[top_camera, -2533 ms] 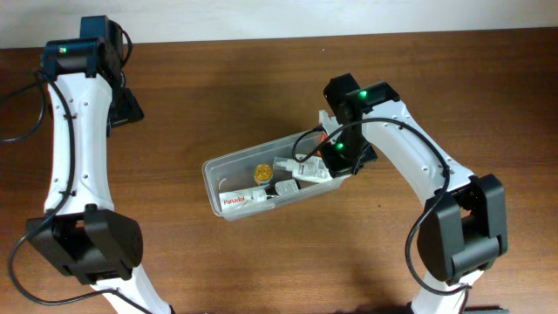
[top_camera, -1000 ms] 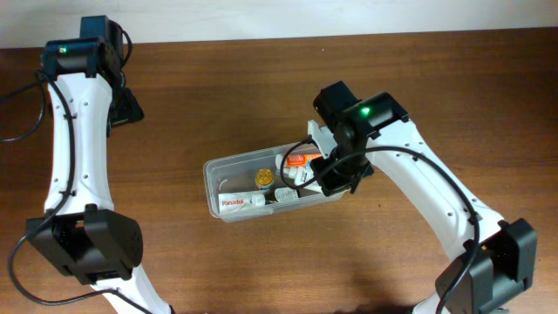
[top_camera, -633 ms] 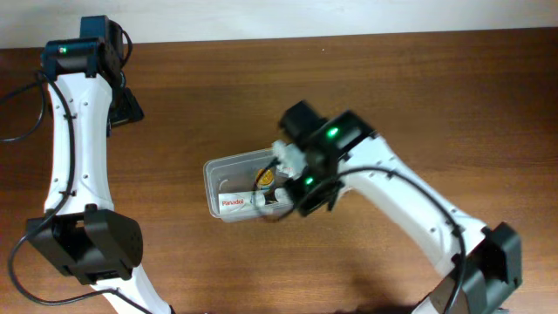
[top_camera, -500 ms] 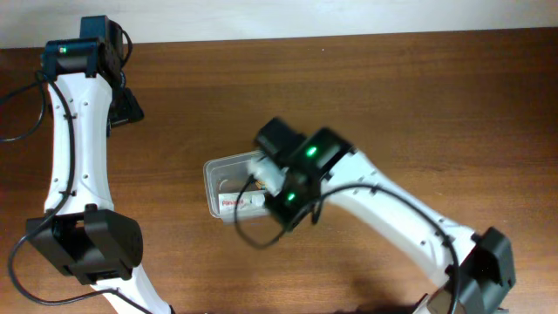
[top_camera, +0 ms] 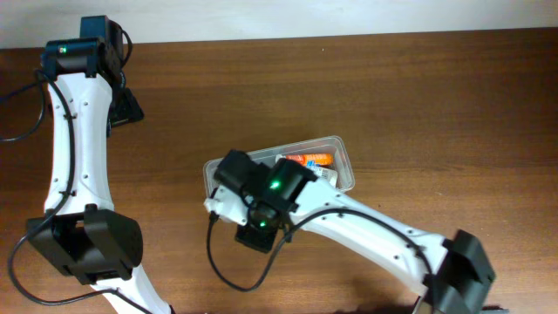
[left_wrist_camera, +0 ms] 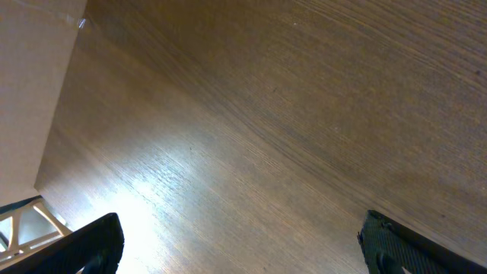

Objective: Pack container

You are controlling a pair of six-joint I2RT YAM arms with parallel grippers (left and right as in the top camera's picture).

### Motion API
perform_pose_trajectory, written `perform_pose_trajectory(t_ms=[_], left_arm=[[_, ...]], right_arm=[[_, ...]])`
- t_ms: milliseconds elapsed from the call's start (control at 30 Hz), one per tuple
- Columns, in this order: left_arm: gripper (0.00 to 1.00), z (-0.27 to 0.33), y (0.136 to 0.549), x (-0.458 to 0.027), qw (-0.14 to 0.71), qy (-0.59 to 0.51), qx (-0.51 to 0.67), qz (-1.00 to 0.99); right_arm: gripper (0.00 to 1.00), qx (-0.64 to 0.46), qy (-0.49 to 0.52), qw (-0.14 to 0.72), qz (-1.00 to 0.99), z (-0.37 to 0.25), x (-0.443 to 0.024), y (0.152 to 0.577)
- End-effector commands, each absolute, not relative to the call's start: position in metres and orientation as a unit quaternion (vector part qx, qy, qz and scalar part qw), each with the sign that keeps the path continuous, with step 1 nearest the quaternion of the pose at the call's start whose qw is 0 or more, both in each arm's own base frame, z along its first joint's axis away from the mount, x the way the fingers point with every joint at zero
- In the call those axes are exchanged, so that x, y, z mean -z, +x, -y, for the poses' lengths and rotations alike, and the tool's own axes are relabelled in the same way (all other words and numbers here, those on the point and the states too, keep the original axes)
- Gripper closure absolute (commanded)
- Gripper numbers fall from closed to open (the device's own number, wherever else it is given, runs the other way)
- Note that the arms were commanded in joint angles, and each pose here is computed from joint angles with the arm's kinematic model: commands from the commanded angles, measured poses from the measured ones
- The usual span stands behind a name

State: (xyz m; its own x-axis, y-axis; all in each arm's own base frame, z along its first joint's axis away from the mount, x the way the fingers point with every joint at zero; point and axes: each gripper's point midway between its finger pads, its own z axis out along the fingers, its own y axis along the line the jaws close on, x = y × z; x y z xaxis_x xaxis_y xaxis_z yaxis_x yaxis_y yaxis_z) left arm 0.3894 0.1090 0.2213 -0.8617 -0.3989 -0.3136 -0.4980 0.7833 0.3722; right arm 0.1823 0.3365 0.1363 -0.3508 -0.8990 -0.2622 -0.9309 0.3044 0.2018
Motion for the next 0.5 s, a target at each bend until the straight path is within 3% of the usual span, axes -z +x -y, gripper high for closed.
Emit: perform_pose_trajectory(t_ms=[0,467], left_arm=[[0.01,-0.111,0.388,-0.226,0.115,-0.243,-0.232,-0.935],[0.01,-0.111,0.388,-0.226,0.115,-0.243,-0.232,-0.935]], right_arm=[[0.96,-0.163,-0.608,0.045,-0.776,-0.351,-0.118,0.175],[0.96,-0.164,-0.618,0.05,-0.768,-0.374,-0.079,0.189]])
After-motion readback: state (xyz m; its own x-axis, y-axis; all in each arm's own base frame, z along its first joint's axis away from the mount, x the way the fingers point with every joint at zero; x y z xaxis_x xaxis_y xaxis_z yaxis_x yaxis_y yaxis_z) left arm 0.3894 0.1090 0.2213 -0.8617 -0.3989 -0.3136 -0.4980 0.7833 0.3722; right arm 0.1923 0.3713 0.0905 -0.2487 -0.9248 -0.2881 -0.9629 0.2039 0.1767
